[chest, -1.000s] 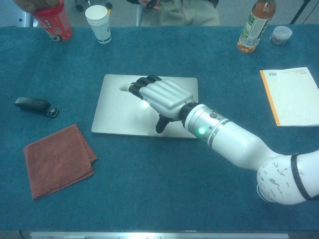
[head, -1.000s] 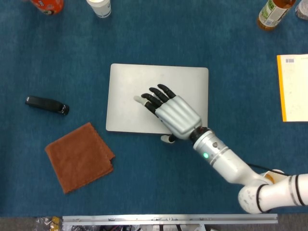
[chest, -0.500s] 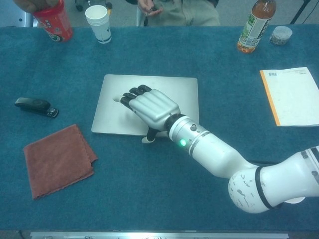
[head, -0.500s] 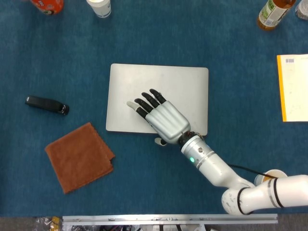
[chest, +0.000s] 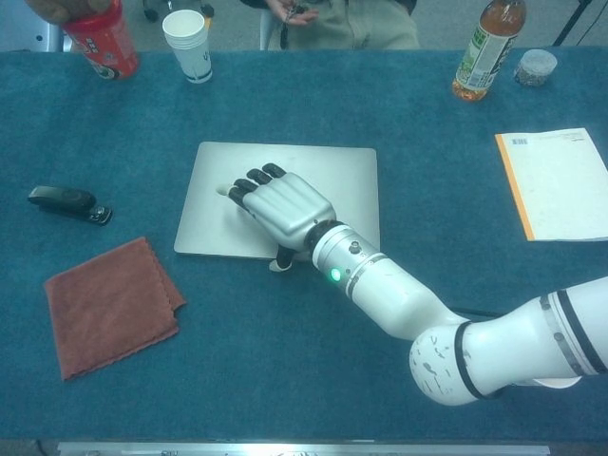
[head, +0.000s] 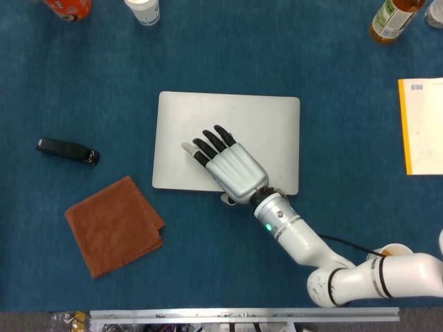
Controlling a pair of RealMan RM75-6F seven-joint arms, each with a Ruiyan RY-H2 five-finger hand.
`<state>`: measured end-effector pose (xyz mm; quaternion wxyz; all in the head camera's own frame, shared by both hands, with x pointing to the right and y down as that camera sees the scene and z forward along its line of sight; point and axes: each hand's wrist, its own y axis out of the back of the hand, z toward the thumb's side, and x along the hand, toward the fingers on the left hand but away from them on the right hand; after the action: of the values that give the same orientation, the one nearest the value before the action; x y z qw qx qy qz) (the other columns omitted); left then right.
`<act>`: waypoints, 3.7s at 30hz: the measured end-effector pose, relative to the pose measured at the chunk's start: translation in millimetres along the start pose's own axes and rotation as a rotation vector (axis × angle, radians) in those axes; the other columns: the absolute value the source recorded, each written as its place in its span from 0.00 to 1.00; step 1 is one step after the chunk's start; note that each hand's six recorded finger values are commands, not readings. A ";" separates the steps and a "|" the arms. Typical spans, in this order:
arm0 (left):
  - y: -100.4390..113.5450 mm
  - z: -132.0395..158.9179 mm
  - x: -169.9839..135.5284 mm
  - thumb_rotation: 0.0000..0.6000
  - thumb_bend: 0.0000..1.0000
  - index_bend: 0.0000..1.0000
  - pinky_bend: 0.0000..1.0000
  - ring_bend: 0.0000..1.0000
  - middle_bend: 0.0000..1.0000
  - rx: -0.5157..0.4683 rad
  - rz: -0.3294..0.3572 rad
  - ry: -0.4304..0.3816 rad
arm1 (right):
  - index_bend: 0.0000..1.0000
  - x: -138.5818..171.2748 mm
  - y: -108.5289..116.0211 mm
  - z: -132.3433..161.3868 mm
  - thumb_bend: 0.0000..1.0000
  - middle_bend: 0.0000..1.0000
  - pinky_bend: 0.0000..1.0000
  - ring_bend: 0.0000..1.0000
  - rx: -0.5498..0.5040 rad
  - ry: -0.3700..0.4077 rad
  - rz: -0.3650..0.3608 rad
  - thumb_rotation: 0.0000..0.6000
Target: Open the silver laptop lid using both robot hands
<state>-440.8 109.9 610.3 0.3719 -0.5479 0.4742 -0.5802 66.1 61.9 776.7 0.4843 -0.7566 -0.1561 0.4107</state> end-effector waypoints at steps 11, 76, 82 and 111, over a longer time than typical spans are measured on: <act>-1.9 -1.4 0.5 1.00 0.55 0.14 0.17 0.11 0.15 -0.008 -0.002 0.000 | 0.08 -5.4 -2.8 2.6 0.00 0.13 0.05 0.00 0.001 -0.007 0.001 1.00; -59.3 62.0 23.4 0.58 0.55 0.21 0.10 0.08 0.14 0.022 -0.361 -0.361 | 0.05 -11.8 71.8 -18.5 0.38 0.13 0.05 0.00 0.150 -0.089 -0.121 1.00; -66.6 85.3 27.6 0.38 0.55 0.18 0.03 0.00 0.08 0.098 -0.419 -0.480 | 0.05 -12.1 74.1 -20.7 0.38 0.13 0.05 0.00 0.158 -0.096 -0.123 1.00; -99.7 174.4 54.7 0.32 0.55 0.11 0.00 0.00 0.00 0.257 -0.563 -0.741 | 0.05 -17.1 78.6 -23.7 0.39 0.13 0.05 0.00 0.173 -0.108 -0.133 1.00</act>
<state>-266.3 60.2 712.5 0.4090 -0.7744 0.0677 -0.4780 61.2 -1.2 721.6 0.5648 -0.6766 -0.1958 0.4299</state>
